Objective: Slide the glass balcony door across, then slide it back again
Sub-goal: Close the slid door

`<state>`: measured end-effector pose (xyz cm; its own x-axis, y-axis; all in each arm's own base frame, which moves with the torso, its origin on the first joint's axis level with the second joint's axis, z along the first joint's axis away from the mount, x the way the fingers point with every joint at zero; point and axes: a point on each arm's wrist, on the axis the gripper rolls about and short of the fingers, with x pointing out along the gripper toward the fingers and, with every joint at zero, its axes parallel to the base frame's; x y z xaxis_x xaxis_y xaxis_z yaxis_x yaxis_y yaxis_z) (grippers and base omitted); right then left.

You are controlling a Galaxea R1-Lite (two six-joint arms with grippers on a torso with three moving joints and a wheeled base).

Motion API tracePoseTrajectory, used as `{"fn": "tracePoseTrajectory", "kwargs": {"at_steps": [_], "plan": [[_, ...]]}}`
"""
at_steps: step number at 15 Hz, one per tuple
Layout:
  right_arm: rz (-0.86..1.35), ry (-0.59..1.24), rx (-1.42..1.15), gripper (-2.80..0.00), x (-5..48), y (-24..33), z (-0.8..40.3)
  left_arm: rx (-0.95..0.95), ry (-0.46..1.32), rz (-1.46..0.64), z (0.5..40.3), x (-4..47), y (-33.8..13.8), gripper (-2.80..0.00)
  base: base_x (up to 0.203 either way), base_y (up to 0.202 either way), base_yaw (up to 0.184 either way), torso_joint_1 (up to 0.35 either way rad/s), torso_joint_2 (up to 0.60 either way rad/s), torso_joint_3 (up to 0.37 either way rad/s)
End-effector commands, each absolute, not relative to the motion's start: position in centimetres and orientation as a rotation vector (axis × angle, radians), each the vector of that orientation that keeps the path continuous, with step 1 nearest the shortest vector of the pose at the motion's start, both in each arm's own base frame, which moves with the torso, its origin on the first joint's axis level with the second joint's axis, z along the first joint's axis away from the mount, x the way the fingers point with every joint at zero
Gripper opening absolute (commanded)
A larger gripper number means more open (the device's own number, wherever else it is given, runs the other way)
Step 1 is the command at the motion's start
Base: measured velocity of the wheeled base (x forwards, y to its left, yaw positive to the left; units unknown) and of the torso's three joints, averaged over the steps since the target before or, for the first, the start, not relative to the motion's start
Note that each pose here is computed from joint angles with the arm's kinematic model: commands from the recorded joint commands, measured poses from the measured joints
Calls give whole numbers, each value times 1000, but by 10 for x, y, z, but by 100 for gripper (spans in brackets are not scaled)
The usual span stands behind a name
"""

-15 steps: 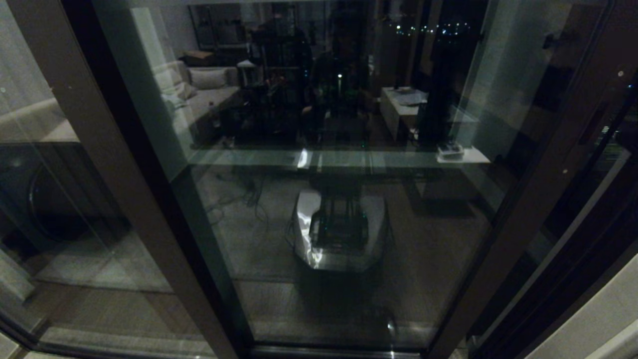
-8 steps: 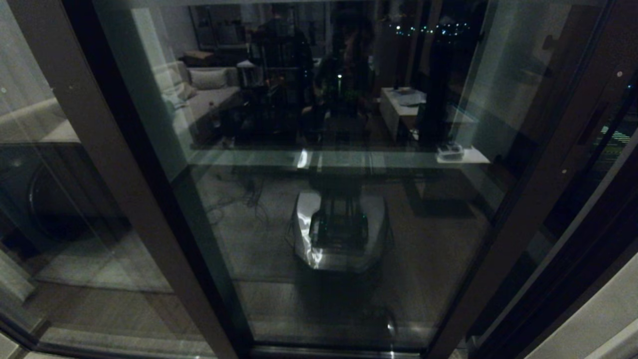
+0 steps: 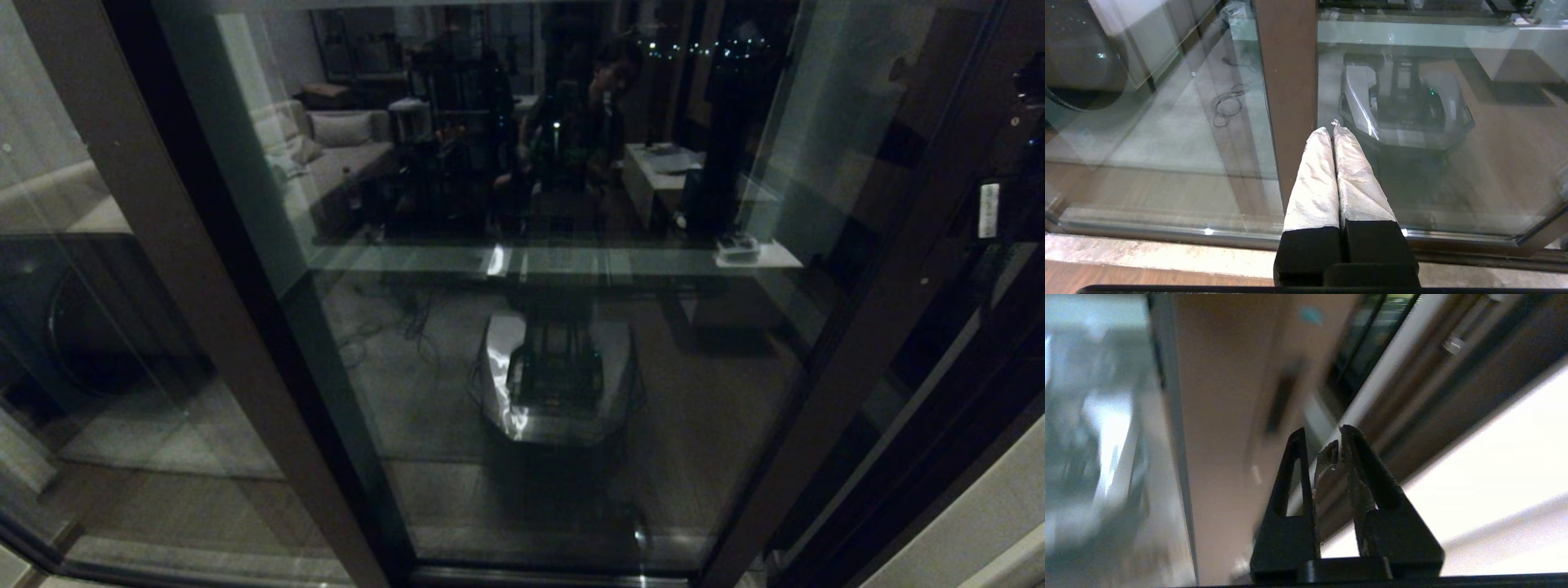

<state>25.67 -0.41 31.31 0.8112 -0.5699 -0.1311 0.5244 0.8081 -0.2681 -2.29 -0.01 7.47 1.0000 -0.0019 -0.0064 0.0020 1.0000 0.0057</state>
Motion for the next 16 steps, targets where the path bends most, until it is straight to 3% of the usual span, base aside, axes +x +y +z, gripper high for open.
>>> {"fn": "tracePoseTrajectory", "kwargs": {"at_steps": [1,11,16], "plan": [[-641,224,-226,-280,294,-10,290,5,8,-2,74,-23,0,-280,0,0,0,0,0,0],[-550,133,-165,-280,245,7,313,5,8,-2,74,-23,0,-280,0,0,0,0,0,0],[-549,166,-150,-280,262,8,304,6,8,-2,74,-23,0,-280,0,0,0,0,0,0]]}}
